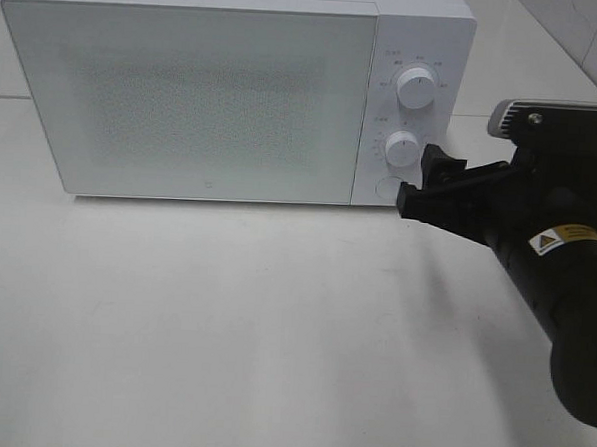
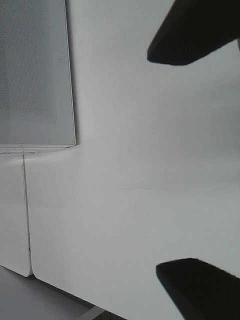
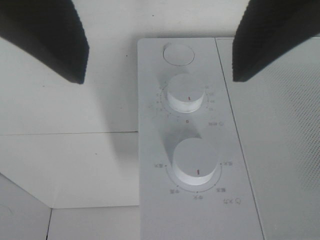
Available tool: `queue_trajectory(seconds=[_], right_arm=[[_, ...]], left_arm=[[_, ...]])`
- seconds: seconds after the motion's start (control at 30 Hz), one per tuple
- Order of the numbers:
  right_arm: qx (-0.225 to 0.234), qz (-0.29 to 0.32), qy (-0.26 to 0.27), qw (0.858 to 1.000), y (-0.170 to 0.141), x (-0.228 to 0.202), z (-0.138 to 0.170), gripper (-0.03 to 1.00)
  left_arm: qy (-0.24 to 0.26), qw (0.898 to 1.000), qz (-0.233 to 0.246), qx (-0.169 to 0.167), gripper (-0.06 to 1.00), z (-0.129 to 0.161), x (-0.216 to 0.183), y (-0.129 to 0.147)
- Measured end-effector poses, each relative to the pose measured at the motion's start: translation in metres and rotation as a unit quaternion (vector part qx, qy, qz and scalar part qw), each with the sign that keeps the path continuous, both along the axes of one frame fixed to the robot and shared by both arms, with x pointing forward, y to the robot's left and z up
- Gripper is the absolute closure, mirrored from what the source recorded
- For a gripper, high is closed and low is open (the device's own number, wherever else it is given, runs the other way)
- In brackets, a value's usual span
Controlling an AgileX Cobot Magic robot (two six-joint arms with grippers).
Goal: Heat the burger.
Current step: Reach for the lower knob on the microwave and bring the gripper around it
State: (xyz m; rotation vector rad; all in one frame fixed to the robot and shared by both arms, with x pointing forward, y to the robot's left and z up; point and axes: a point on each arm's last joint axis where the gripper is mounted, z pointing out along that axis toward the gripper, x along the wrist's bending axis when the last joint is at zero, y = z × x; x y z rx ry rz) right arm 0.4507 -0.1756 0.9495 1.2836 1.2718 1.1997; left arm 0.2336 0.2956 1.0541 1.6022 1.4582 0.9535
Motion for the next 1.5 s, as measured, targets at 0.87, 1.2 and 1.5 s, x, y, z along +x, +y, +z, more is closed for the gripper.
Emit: queue_trajectory(seconds=[0.87,1.2,1.5], right_arm=[[-0.048,-0.011,0.014,0.999,0.031,0.054,-0.034,0.2],[-0.059,-0.01,0.009,0.998,0.031,0.078,-0.046,0.2],[-0.055,-0.013,0.002,0.998,0.04,0.096,-0.054,0.2]], left_arm=[[0.0,1.0,0.0,0.0,-0.05,0.0,0.0,0.0],[0.0,1.0,0.0,0.0,-0.05,0.0,0.0,0.0],[0.0,1.0,0.0,0.0,-0.05,0.0,0.0,0.0]])
